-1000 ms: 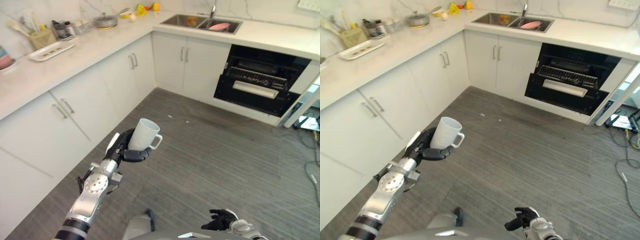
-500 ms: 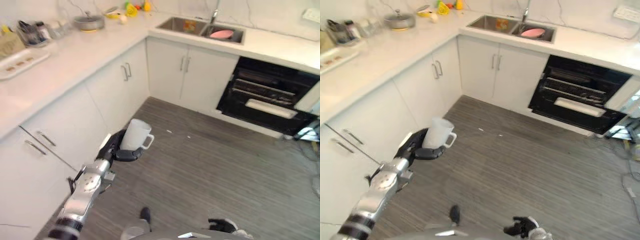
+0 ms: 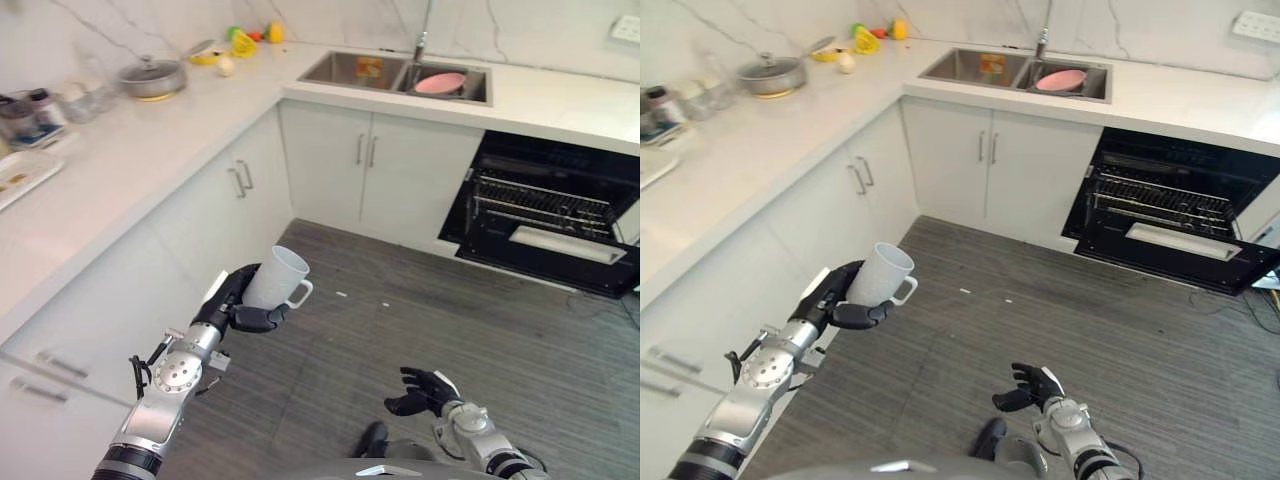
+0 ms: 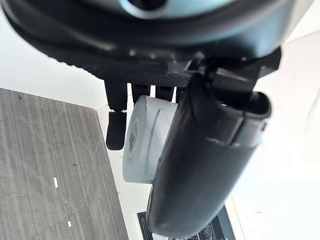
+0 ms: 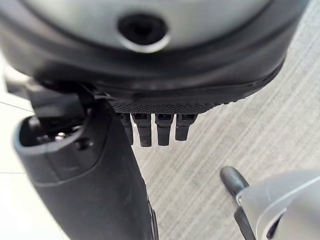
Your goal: Place the dishes in the dishwasher.
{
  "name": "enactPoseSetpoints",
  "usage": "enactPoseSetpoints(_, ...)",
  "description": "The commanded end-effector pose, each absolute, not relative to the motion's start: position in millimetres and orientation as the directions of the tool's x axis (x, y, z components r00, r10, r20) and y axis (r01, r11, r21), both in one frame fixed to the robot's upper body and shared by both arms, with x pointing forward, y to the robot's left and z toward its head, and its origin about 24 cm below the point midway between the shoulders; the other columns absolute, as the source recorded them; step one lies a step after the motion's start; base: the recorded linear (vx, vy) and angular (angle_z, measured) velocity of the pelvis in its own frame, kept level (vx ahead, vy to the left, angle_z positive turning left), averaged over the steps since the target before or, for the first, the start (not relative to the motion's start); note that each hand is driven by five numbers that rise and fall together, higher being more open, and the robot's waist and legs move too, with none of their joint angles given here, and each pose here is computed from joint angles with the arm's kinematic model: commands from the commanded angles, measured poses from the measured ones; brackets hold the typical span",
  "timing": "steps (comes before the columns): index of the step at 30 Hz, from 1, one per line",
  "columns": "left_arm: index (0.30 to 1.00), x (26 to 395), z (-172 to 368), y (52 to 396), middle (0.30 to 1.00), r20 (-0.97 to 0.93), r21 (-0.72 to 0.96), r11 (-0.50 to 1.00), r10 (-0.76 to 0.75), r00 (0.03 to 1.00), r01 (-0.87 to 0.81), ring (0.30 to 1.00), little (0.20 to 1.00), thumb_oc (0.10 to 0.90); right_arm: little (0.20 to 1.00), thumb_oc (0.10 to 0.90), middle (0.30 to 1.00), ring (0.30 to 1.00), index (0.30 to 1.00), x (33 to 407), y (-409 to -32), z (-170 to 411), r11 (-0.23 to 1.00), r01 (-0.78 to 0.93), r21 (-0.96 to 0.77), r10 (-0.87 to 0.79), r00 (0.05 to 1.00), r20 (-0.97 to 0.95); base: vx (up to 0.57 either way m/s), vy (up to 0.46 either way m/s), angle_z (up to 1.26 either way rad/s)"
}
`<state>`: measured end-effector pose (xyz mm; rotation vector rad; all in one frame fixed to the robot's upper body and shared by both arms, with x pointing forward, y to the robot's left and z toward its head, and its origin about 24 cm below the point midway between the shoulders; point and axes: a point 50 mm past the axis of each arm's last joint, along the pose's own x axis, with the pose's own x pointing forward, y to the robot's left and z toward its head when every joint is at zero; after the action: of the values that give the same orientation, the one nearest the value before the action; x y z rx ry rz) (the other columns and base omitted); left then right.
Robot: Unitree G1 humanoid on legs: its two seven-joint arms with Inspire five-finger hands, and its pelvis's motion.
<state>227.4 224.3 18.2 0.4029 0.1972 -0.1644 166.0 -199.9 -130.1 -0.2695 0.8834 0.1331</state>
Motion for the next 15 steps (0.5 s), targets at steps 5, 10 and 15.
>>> enactPoseSetpoints(5, 0.300, 251.1, 88.8, 210.1, 0.300, 0.150, 0.440, 0.890, -0.208, 0.966, 0.123, 0.300, 0.300, 0.400, 0.900, 0.800, 0.900, 0.900, 0.900, 207.3, -217.5, -87.9, 0.944, -0.196, -0.266, 0.004, 0.813, -0.583, 0.38, -0.035, -0.28)
enactPoseSetpoints(10, 0.300, 246.2, 79.4, 218.1, 0.300, 0.129, 0.432, 0.899, -0.143, 0.981, 0.074, 0.300, 0.300, 0.400, 0.900, 0.800, 0.900, 0.900, 0.900, 228.5, -211.7, -61.3, 0.923, -0.231, -0.309, 0.062, 0.880, -0.472, 0.32, 0.069, -0.92)
enactPoseSetpoints(15, 0.300, 239.8, 73.2, 224.1, 0.300, 0.115, 0.420, 0.906, -0.109, 0.987, 0.051, 0.300, 0.300, 0.400, 0.900, 0.800, 0.900, 0.900, 0.900, 247.8, -192.2, -28.5, 0.896, -0.286, -0.338, 0.174, 0.930, -0.325, 0.34, 0.143, -0.99)
